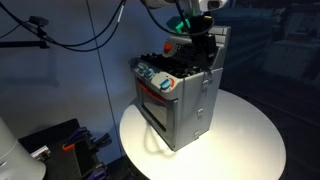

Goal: Press the top switch on the stove

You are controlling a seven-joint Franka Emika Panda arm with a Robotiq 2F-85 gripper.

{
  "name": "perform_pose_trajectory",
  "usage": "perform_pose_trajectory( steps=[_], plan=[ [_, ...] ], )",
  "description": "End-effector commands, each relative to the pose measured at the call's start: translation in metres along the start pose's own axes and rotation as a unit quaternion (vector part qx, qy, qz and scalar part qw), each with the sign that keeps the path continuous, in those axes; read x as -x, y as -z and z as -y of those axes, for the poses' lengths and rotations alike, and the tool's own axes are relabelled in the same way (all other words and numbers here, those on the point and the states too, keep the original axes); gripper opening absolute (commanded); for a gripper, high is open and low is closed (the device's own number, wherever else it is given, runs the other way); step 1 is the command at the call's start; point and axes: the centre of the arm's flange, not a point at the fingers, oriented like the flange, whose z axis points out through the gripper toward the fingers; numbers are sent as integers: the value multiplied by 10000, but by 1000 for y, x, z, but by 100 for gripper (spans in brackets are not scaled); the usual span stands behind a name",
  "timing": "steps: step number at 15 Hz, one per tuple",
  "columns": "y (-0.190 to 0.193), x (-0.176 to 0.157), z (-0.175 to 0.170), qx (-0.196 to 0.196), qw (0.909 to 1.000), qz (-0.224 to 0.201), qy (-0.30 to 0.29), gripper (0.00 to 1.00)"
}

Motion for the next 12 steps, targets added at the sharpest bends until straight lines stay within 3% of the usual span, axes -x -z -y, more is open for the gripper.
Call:
perform_pose_trajectory(
  steps=[1, 12],
  plan=[
    [7, -4, -4, -105, 9999, -53, 32, 100],
    [21, 14, -11, -158, 9999, 44, -19, 100]
  ],
)
